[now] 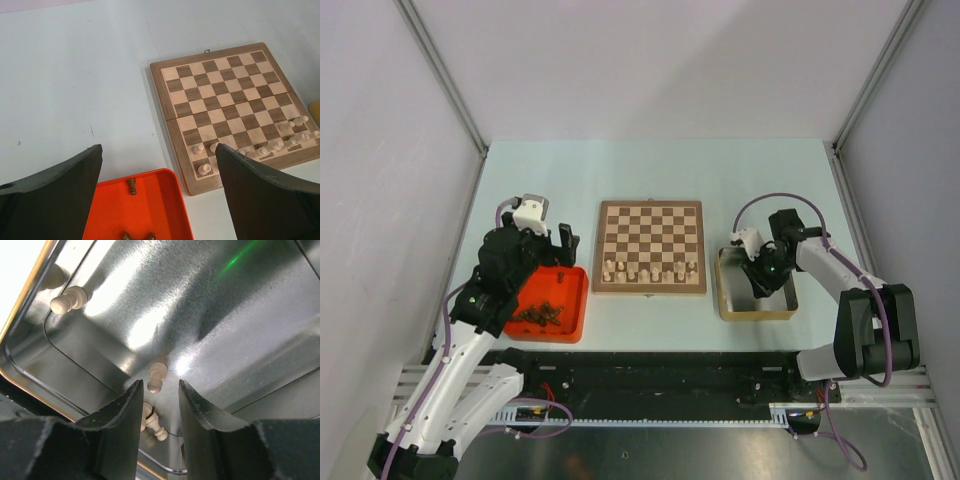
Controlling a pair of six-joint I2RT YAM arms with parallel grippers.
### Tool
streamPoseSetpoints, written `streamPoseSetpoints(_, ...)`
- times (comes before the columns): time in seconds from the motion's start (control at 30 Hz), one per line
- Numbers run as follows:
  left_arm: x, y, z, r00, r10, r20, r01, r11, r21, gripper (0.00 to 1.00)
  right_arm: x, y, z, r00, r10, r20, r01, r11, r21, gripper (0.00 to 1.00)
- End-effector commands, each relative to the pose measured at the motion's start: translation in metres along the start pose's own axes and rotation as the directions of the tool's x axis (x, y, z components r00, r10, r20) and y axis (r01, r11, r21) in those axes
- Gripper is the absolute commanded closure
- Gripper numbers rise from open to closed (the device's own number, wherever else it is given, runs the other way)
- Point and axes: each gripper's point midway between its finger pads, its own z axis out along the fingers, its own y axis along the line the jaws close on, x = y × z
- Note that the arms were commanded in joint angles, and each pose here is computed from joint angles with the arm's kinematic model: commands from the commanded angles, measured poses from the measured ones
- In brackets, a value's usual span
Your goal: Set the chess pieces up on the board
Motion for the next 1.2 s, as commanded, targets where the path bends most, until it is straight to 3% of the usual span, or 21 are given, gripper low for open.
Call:
streamPoseSetpoints(0.0,-0.011,-0.001,-0.001,0.998,0.033,0.046,-0.034,0.999,0.018,0.00,0.003,-0.002,0.006,1.000,0.006,-0.022,-0.006,1.000,0.010,0.63)
streamPoseSetpoints(0.23,-0.010,-0.001,0.000,0.999,0.035,0.041,-0.035,0.999,0.019,0.00,0.011,0.000,0.012,0.998,0.008,-0.055,-0.007,1.000,0.007,0.71)
streamPoseSetpoints(0.37,-0.010,-0.001,-0.001,0.998,0.033,0.044,-0.034,0.999,0.019,0.00,0.010,-0.001,0.012,0.999,0.000,-0.054,0.000,1.000,0.015,0.83)
streamPoseSetpoints(0.63,-0.011,-0.001,-0.001,0.998,0.033,0.046,-0.034,0.999,0.019,0.00,-0.003,-0.015,-0.012,1.000,-0.014,0.012,0.013,0.997,0.080,0.97)
streamPoseSetpoints(0.9,-0.011,-0.001,-0.001,0.998,0.033,0.046,-0.034,0.999,0.019,0.00,-0.031,-0.019,-0.047,0.995,-0.053,0.082,0.045,0.994,0.098,0.98)
streamPoseSetpoints(1.17,-0.011,0.001,-0.001,0.998,0.033,0.046,-0.033,0.999,0.006,0.00,-0.101,-0.001,-0.066,0.967,-0.190,0.168,0.178,0.980,0.086,0.97)
